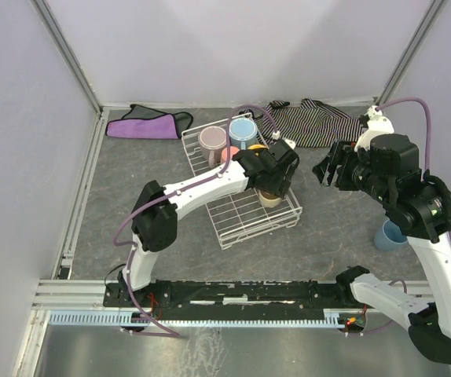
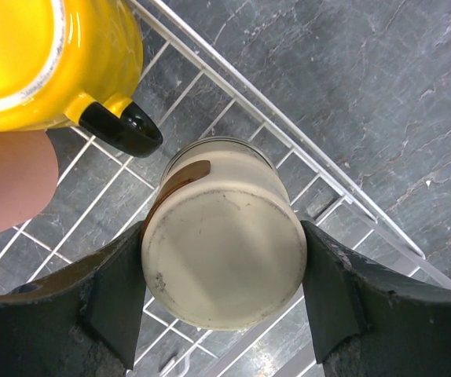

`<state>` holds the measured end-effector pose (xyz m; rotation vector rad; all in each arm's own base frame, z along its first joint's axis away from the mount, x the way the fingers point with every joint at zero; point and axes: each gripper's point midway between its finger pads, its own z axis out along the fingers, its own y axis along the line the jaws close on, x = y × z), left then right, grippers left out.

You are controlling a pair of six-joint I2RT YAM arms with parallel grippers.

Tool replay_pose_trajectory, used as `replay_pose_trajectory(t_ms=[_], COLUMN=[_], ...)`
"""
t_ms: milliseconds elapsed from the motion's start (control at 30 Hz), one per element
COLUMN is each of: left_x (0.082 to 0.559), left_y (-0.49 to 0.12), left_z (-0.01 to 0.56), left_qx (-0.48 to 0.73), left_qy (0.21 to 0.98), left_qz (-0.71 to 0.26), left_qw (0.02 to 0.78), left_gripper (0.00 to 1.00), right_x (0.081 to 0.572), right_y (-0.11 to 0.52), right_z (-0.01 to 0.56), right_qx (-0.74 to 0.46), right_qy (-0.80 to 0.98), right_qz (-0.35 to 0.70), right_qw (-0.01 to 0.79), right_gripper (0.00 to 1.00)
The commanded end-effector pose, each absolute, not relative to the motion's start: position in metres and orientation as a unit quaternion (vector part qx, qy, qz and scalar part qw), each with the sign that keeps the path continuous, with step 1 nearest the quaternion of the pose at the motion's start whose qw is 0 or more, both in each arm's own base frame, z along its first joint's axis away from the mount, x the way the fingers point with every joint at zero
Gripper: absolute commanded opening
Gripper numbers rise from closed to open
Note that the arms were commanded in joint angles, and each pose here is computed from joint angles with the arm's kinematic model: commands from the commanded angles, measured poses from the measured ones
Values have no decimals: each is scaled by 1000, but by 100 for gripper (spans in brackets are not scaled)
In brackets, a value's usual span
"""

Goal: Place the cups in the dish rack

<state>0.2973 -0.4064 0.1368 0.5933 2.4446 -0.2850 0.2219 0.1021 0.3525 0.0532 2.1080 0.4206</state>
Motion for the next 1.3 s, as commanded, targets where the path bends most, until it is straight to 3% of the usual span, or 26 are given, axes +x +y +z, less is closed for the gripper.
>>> replay_pose_trajectory(t_ms=[0,133,267,500,633,900,1100,1267], left_x=[300,298,298,296,295,293,299,305], left_y=[-414,-414,-413,-414,-416,-418,-408,-386], left_z=[146,138,138,144,153,166,179,194], left_qx=[234,235,232,229,227,224,216,191], left_qy=[917,921,923,921,917,913,910,913], left_qz=[-113,-107,-105,-115,-130,-148,-136,-139], left_qw=[304,290,290,293,300,307,328,333], left_gripper=[3,5,14,58,74,85,86,87], right_x=[224,222,221,221,220,221,218,212], right_y=[96,94,93,91,86,79,68,43], right_z=[368,368,367,365,358,341,334,309], right_qx=[24,24,23,25,34,53,66,94], right_qy=[849,849,850,853,863,883,894,923], right_qz=[167,162,159,155,138,109,75,-13], right_qw=[501,502,501,497,485,454,437,373], right_gripper=[72,72,72,72,72,76,78,83])
